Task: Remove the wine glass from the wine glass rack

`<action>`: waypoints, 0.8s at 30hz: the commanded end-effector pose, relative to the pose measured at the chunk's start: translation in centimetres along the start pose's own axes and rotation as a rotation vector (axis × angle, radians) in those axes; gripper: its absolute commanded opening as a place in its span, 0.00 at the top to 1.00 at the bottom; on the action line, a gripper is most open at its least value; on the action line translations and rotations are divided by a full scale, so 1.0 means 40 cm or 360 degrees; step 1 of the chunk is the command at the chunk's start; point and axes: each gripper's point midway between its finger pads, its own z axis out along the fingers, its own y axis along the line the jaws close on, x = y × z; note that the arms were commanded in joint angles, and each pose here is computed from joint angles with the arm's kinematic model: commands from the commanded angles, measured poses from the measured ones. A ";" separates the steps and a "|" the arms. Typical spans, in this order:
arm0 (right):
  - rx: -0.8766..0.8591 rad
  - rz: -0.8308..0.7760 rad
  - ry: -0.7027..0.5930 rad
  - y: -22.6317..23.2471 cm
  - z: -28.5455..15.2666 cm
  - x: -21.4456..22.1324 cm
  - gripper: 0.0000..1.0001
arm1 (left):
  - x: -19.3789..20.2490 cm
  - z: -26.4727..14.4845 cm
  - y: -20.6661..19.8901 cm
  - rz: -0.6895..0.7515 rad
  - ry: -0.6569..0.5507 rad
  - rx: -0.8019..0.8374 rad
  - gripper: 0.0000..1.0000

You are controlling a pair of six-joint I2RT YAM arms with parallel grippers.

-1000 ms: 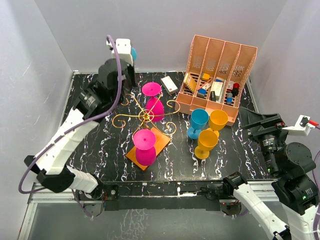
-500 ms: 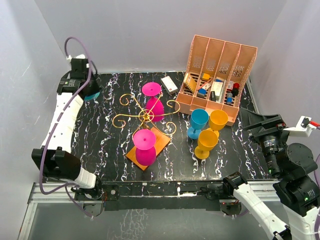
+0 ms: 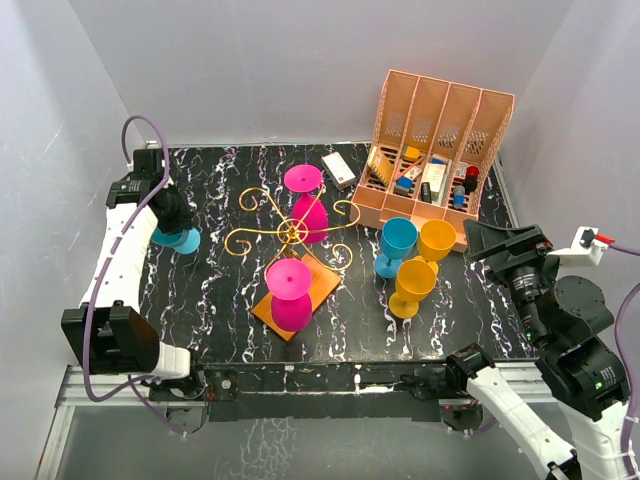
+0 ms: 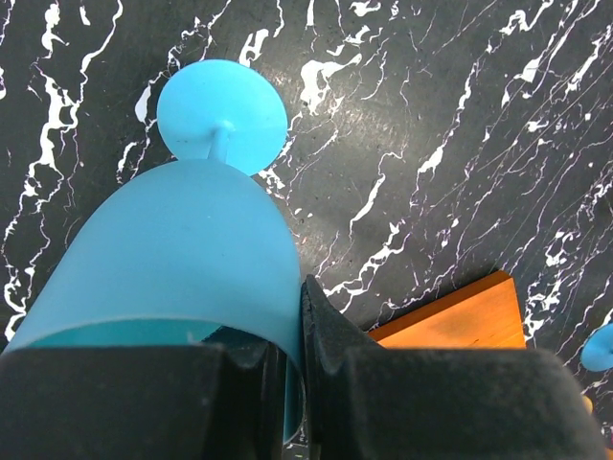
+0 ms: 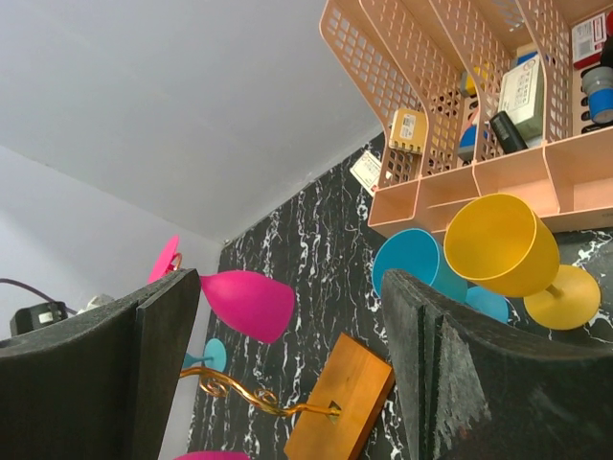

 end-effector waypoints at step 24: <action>-0.0038 0.0030 0.0059 0.007 0.029 0.038 0.18 | 0.086 0.087 0.062 0.0210 0.0307 -0.0108 0.88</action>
